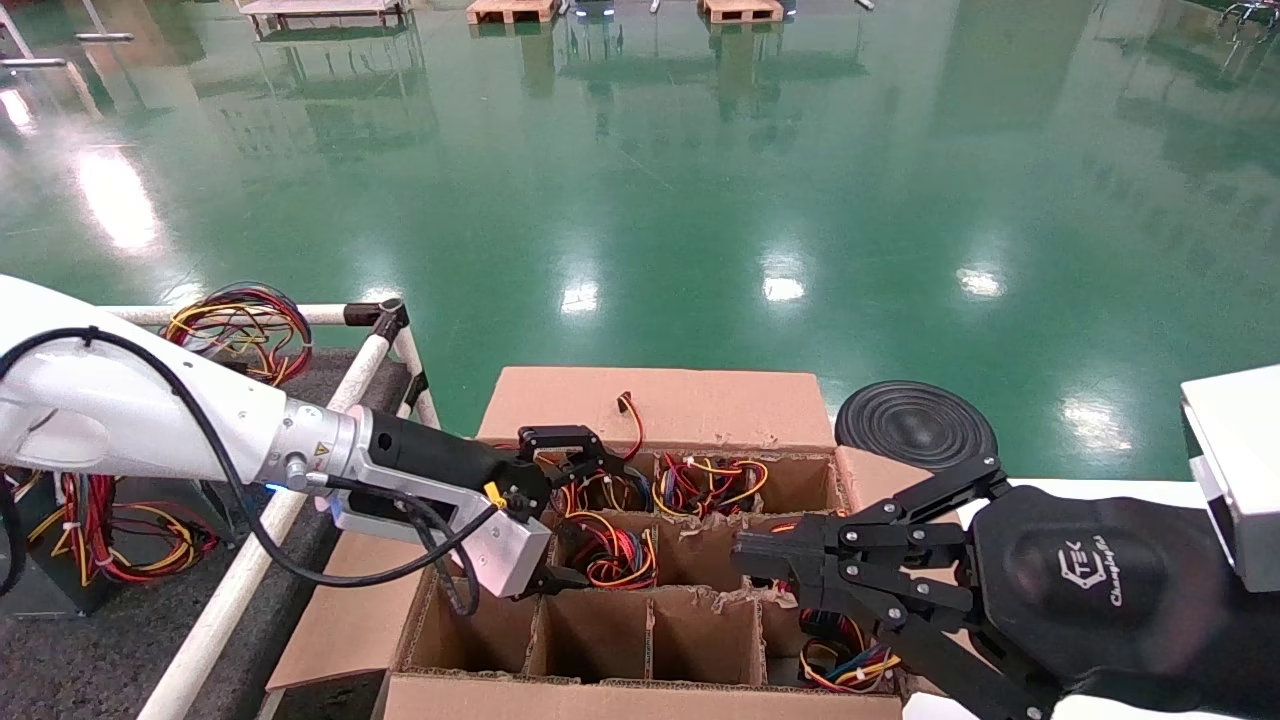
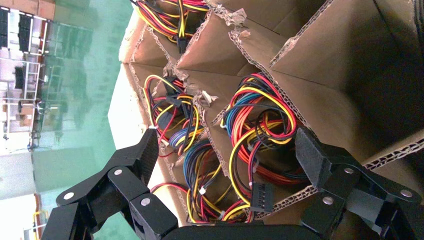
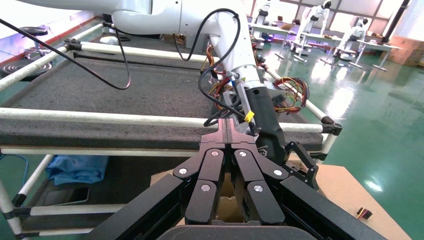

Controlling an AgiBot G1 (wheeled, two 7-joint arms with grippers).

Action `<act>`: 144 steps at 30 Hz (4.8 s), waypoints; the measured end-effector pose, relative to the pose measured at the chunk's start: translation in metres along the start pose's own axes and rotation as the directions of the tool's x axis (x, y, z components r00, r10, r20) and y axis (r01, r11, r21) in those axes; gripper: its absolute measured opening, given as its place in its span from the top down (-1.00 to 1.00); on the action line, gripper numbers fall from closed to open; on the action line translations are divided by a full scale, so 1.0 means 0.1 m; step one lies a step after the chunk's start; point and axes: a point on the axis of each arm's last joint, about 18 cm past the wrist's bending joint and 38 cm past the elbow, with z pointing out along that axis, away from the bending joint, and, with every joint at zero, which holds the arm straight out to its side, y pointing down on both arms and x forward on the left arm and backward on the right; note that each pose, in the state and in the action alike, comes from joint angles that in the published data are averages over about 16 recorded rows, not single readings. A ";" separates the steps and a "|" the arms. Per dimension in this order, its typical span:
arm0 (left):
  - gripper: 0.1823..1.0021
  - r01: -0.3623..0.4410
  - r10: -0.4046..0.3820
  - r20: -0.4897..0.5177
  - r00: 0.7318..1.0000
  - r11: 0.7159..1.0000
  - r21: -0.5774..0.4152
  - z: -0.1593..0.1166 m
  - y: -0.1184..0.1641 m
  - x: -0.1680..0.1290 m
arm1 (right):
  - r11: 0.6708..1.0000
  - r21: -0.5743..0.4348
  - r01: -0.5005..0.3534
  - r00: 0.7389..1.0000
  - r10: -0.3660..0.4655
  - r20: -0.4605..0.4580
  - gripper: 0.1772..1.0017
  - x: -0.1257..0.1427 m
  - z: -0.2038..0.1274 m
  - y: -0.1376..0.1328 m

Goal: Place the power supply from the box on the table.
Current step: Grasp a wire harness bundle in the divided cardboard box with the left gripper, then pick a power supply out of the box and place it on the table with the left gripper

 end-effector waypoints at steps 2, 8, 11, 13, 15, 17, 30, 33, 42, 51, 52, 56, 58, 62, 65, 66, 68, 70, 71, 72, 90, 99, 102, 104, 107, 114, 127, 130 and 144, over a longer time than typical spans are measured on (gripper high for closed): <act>-0.99 -0.001 0.001 -0.001 1.000 1.000 0.002 0.01 0.00 0.00 | 1.000 0.000 0.000 1.000 0.000 0.000 0.96 0.00 0.00 0.00; -0.99 -0.002 0.002 -0.002 1.000 1.000 0.006 0.04 -0.01 0.00 | 1.000 0.000 0.000 1.000 0.000 0.000 0.96 0.00 0.00 0.00; -0.99 -0.004 0.004 -0.002 1.000 1.000 0.007 0.06 0.00 0.00 | 1.000 0.000 0.000 1.000 0.000 0.000 0.96 0.00 0.00 0.00; -0.99 -0.005 0.005 -0.002 1.000 1.000 0.008 0.07 0.00 0.00 | 1.000 0.000 0.000 1.000 0.000 0.000 0.96 0.00 0.00 0.00; -0.99 -0.006 0.006 -0.002 1.000 1.000 0.008 0.09 0.00 0.00 | 1.000 0.000 0.000 1.000 0.000 0.000 0.96 0.00 0.00 0.00; -0.99 -0.007 0.007 -0.002 1.000 1.000 0.008 0.10 0.00 0.01 | 1.000 0.000 0.000 1.000 0.000 0.000 0.96 0.00 0.00 0.00; -0.99 -0.010 0.010 -0.004 1.000 1.000 0.013 0.21 0.01 0.05 | 1.000 0.000 0.000 1.000 0.000 0.000 0.96 0.00 0.00 0.00; -0.99 -0.010 0.010 -0.005 1.000 1.000 0.015 0.23 0.01 0.05 | 1.000 0.000 0.000 1.000 0.000 0.000 0.96 0.00 0.00 0.00; -0.99 -0.012 0.012 -0.008 1.000 1.000 0.021 0.25 0.01 0.05 | 1.000 0.000 0.000 1.000 0.000 0.000 0.96 0.00 0.00 0.00; -0.91 -0.010 0.010 -0.009 1.000 1.000 0.025 0.25 0.02 0.04 | 1.000 0.000 0.000 1.000 0.000 0.000 0.96 0.00 0.00 0.00; -0.89 -0.009 0.009 -0.008 1.000 1.000 0.025 0.25 0.02 0.04 | 1.000 0.000 0.000 1.000 0.000 0.000 0.96 0.00 0.00 0.00; -0.81 -0.007 0.007 -0.007 1.000 1.000 0.026 0.25 0.02 0.04 | 1.000 0.000 0.000 1.000 0.000 0.000 0.96 0.00 0.00 0.00; -0.77 -0.005 0.006 -0.006 1.000 1.000 0.027 0.24 0.02 0.03 | 1.000 0.000 0.000 1.000 0.000 0.000 0.96 0.00 0.00 0.00; -0.58 -0.003 0.003 -0.004 1.000 1.000 0.028 0.24 0.03 0.03 | 1.000 0.000 0.000 1.000 0.000 0.000 0.96 0.00 0.00 0.00; -0.44 -0.002 0.002 -0.002 1.000 1.000 0.029 0.23 0.03 0.02 | 1.000 0.000 0.000 1.000 0.000 0.000 0.96 0.00 0.00 0.00; -0.40 -0.001 0.001 -0.001 1.000 1.000 0.029 0.23 0.03 0.02 | 1.000 0.000 0.000 1.000 0.000 0.000 0.96 0.00 0.00 0.00; -0.32 -0.001 0.001 0.000 1.000 1.000 0.030 0.23 0.04 0.01 | 1.000 0.000 0.000 1.000 0.000 0.000 0.96 0.00 0.00 0.00; -0.24 0.000 0.000 0.002 1.000 1.000 0.030 0.22 0.04 0.01 | 1.000 0.000 0.000 1.000 0.000 0.000 0.96 0.00 0.00 0.00; -0.20 0.000 0.000 0.003 1.000 1.000 0.030 0.22 0.04 0.01 | 1.000 0.000 0.000 1.000 0.000 0.000 0.96 0.00 0.00 0.00; -0.12 0.000 0.000 0.004 1.000 1.000 0.030 0.21 0.04 0.00 | 1.000 0.000 0.000 1.000 0.000 0.000 0.96 0.00 0.00 0.00; 0.77 -0.001 0.000 0.019 1.000 0.999 0.033 0.16 0.07 -0.03 | 1.000 0.000 0.000 1.000 0.000 0.000 0.96 0.00 0.00 0.00; 0.94 -0.002 0.001 0.027 1.000 0.999 0.034 0.15 0.07 -0.05 | 1.000 0.000 0.000 1.000 0.000 0.000 0.96 0.00 0.00 0.00; 0.96 -0.003 0.002 0.035 0.999 0.999 0.034 0.13 0.07 -0.07 | 1.000 0.000 0.000 1.000 0.000 0.000 0.96 0.00 0.00 0.00; 0.97 -0.005 0.004 0.042 0.999 0.999 0.034 0.12 0.07 -0.09 | 1.000 0.000 0.000 1.000 0.000 0.000 0.96 0.00 0.00 0.00; 0.97 -0.010 0.008 0.056 0.998 0.999 0.034 0.09 0.07 -0.13 | 1.000 0.000 0.000 1.000 0.000 0.000 0.96 0.00 0.00 0.00; 0.98 -0.037 0.033 0.122 0.992 0.999 0.033 -0.05 0.05 -0.33 | 1.000 0.000 0.000 1.000 0.000 0.000 0.96 0.00 0.00 0.00; 0.98 -0.148 0.136 0.303 0.943 0.989 0.017 -0.52 -0.08 -0.90 | 1.000 0.000 0.000 1.000 0.000 0.000 0.96 0.00 0.00 0.00; 0.98 -0.178 0.164 0.340 0.926 0.984 0.008 -0.63 -0.12 -1.02 | 1.000 0.000 0.000 1.000 0.000 0.000 0.96 0.00 0.00 0.00; 0.98 -0.290 0.283 0.461 0.841 0.955 -0.058 -1.15 -0.31 -1.47 | 1.000 0.000 0.000 1.000 0.000 0.000 0.96 0.00 0.00 0.00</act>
